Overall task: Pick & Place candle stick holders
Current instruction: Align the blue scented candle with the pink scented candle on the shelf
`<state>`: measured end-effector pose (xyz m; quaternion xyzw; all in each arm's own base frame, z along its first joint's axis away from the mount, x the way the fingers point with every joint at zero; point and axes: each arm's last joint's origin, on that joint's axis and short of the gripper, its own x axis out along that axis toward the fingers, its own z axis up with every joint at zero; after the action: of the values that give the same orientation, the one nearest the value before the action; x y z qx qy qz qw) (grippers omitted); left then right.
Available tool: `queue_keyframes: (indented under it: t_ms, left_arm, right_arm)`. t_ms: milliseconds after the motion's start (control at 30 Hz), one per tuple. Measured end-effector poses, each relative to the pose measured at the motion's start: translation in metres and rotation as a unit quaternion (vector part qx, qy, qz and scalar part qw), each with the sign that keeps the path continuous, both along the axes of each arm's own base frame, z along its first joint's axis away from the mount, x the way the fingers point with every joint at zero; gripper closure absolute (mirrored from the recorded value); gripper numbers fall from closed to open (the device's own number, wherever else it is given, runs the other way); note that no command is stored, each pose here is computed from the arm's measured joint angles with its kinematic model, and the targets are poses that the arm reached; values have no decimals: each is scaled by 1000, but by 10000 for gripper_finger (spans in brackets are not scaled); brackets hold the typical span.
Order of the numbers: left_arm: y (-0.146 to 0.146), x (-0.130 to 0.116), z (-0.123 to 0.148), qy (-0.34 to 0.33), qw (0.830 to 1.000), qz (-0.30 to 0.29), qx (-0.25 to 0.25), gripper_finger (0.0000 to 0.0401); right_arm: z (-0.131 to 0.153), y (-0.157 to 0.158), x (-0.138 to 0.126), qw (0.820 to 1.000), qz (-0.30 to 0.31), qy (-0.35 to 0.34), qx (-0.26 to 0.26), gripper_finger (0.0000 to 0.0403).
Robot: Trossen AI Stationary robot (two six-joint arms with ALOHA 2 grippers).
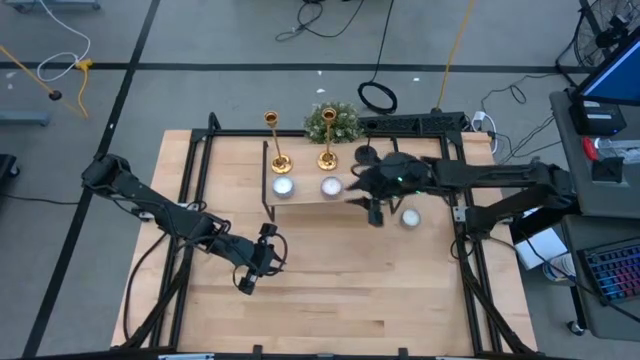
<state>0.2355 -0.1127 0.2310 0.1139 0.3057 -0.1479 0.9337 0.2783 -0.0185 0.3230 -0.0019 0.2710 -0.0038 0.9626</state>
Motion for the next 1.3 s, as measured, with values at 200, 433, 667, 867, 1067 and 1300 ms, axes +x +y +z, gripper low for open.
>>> queue_keyframes:
  t_ms: [200,433,667,867,1067,1300]
  left_arm:
    - [0,1,1,-6,1000,9,1,313]
    - [1,2,3,-21,1000,23,3,313]
    - [1,2,3,-21,1000,22,4,313]
    - [0,2,3,-28,999,6,25,313]
    - [0,4,6,-45,999,2,26,313]
    - [5,7,7,-51,998,12,24,313]
  right_arm:
    - [7,30,-40,995,7,76,66,260]
    - [-4,48,-68,976,-68,186,85,251]
    - [-53,46,-91,924,-215,296,111,250]
    - [-118,42,-110,887,-247,376,101,250]
    - [-148,37,-120,885,-238,394,69,250]
    - [-148,36,-113,917,-148,370,-12,250]
